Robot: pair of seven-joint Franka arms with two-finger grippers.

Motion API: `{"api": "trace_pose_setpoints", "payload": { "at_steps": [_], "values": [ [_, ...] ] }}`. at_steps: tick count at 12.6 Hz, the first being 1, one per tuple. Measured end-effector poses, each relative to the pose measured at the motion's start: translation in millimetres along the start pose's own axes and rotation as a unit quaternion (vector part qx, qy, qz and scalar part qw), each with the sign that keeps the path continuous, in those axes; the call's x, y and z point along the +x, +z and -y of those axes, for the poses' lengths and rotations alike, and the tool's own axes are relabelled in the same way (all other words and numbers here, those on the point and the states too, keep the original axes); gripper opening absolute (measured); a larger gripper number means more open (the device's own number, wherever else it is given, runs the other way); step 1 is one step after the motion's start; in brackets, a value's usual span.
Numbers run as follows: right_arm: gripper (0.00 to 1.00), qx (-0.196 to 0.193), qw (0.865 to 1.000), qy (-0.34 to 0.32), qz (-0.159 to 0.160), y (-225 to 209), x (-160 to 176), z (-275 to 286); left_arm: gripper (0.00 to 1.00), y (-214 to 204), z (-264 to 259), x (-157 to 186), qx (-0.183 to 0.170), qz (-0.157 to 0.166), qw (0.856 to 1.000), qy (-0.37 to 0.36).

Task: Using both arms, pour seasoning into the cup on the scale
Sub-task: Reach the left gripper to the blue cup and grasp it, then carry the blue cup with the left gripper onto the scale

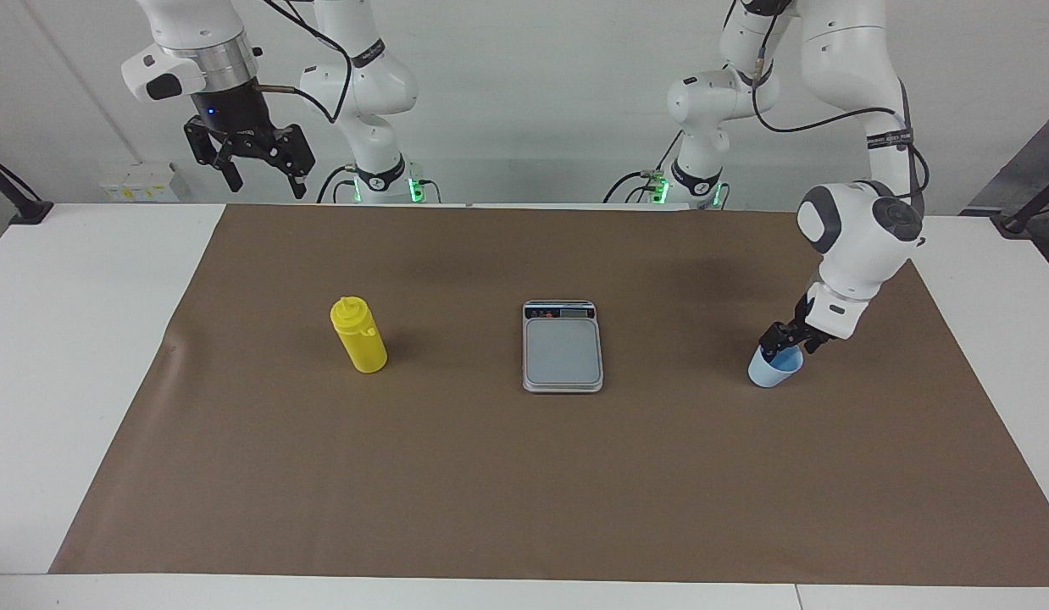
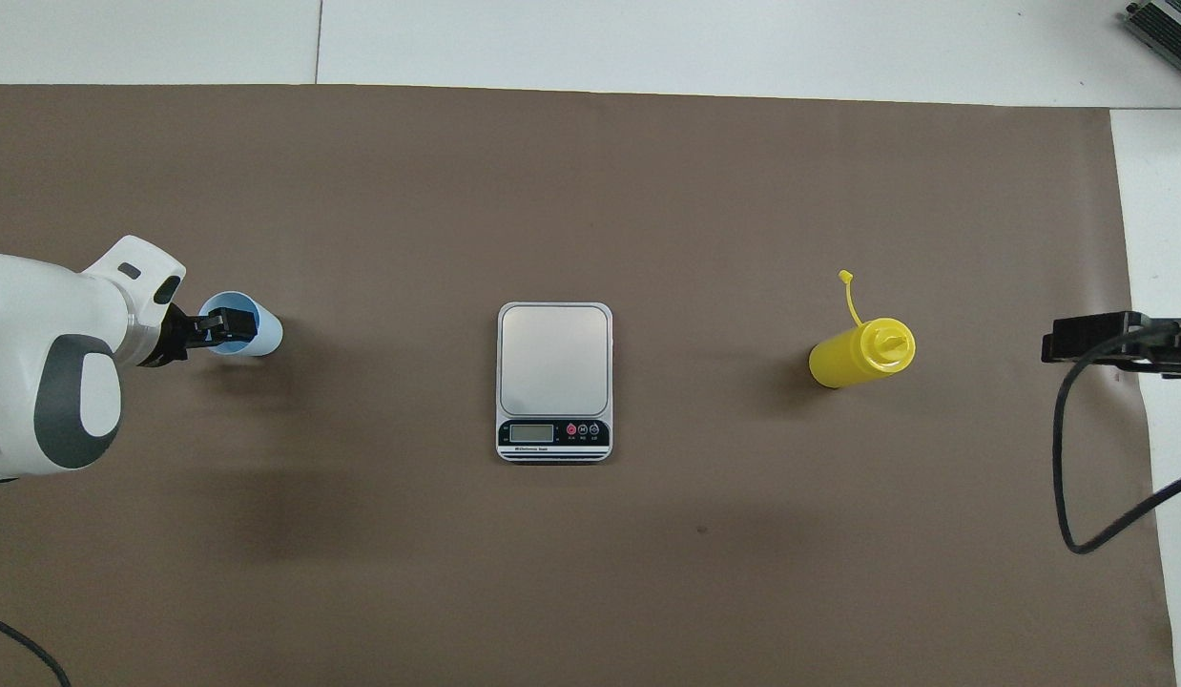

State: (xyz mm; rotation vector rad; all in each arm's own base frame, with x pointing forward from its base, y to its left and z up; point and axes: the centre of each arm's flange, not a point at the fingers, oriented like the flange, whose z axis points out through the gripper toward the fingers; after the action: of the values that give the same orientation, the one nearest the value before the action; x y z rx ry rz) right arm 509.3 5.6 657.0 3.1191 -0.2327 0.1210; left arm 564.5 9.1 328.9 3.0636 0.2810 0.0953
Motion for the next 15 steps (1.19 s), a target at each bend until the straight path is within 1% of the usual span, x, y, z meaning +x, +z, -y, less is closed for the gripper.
{"api": "trace_pose_setpoints", "payload": {
  "at_steps": [1,2,3,5,6,7,8,10,12,14,15],
  "values": [
    [1.00,0.000,1.000,0.000,0.000,5,7,1,0.91,0,0,1,-0.001,-0.003,1.000,0.000],
    [1.00,-0.001,1.000,0.000,0.001,10,14,3,0.78,-2,0,3,-0.001,-0.007,1.000,0.000],
    [1.00,-0.001,1.000,0.002,0.001,13,21,5,0.63,-3,-1,4,-0.001,-0.009,1.000,0.000],
    [1.00,0.000,1.000,0.001,-0.005,17,32,13,0.36,-8,-2,8,-0.003,-0.015,1.000,0.001],
    [1.00,0.001,1.000,0.000,-0.006,19,36,18,0.25,-10,-4,9,-0.003,-0.017,1.000,0.003],
    [1.00,0.001,1.000,-0.001,-0.007,19,39,21,0.09,-14,-6,12,-0.004,-0.020,1.000,0.004],
    [1.00,0.001,1.000,-0.002,-0.008,19,42,23,0.03,-20,-9,16,-0.005,-0.023,1.000,0.005],
    [1.00,0.001,1.000,0.003,-0.005,22,44,24,0.03,-47,-15,30,-0.006,-0.020,1.000,0.009],
    [1.00,0.001,1.000,0.007,-0.001,25,43,28,0.03,-87,-28,40,-0.007,-0.008,1.000,0.013],
    [1.00,0.001,1.000,0.007,0.001,26,42,31,0.03,-124,-60,37,-0.005,0.006,1.000,0.010],
    [1.00,0.000,1.000,0.007,0.003,27,42,31,0.03,-134,-85,30,-0.003,0.007,1.000,0.004]
  ]
}}
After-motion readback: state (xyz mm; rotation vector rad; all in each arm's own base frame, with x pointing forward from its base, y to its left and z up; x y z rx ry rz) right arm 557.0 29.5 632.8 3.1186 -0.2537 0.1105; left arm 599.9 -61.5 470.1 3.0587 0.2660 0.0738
